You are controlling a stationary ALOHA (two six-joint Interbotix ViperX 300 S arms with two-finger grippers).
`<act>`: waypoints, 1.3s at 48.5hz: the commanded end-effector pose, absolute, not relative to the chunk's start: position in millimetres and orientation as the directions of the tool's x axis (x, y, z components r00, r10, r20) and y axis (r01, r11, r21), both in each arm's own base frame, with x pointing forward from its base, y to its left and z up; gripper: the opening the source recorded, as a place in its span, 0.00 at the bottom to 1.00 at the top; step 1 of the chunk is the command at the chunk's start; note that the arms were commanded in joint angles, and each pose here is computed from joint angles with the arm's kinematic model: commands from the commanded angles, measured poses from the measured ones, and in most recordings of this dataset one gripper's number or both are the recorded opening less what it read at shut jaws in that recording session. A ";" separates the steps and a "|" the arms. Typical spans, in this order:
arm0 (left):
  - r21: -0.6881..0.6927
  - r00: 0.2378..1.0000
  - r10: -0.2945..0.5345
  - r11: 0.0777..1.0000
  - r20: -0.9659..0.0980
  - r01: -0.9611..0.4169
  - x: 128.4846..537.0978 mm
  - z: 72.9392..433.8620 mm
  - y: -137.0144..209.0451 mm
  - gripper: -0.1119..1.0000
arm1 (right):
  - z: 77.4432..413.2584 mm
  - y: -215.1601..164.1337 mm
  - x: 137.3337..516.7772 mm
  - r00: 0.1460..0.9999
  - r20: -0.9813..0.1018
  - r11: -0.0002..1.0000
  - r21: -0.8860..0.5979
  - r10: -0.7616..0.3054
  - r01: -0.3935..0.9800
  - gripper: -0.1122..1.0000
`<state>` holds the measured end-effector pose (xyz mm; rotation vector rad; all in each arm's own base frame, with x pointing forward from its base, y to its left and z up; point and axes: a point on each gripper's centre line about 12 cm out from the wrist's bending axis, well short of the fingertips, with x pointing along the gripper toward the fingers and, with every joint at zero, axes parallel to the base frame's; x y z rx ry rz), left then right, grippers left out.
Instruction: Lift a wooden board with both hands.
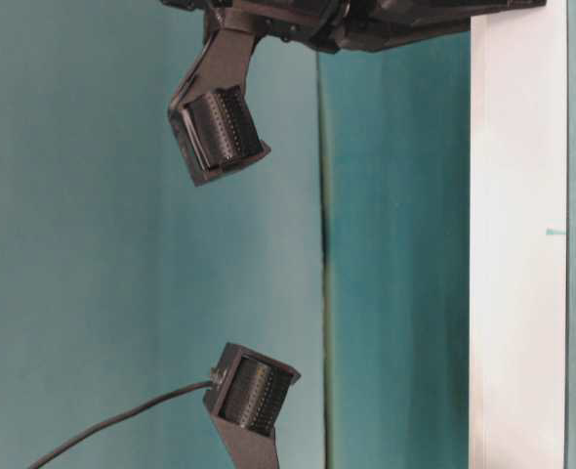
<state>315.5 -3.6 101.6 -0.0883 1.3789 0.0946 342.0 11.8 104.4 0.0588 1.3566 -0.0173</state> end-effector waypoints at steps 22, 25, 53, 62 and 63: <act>-0.027 0.346 0.014 0.993 -0.938 -0.113 314.1 154.4 -2.6 0.97 | 143.7 1.4 345.0 0.335 -0.942 0.994 0.035 0.000 0.100 0.95; -0.029 0.366 0.014 0.993 -0.931 -0.110 310.5 164.9 -2.5 0.97 | 163.2 -2.3 342.9 0.387 -0.922 0.991 0.047 -0.004 0.123 0.95; -0.060 0.668 0.011 0.995 -0.744 -0.083 264.6 267.8 -1.0 0.97 | 284.9 -11.7 297.9 0.791 -0.610 0.985 0.113 -0.032 0.127 0.95; -0.075 0.786 0.005 0.995 -0.619 -0.066 248.2 293.0 -1.8 0.97 | 311.9 -10.9 279.3 0.907 -0.419 0.987 0.130 -0.036 0.099 0.95; -0.077 0.802 0.003 0.995 -0.597 -0.061 246.8 296.8 -2.2 0.97 | 314.9 -10.8 276.9 0.917 -0.398 0.987 0.131 -0.036 0.096 0.95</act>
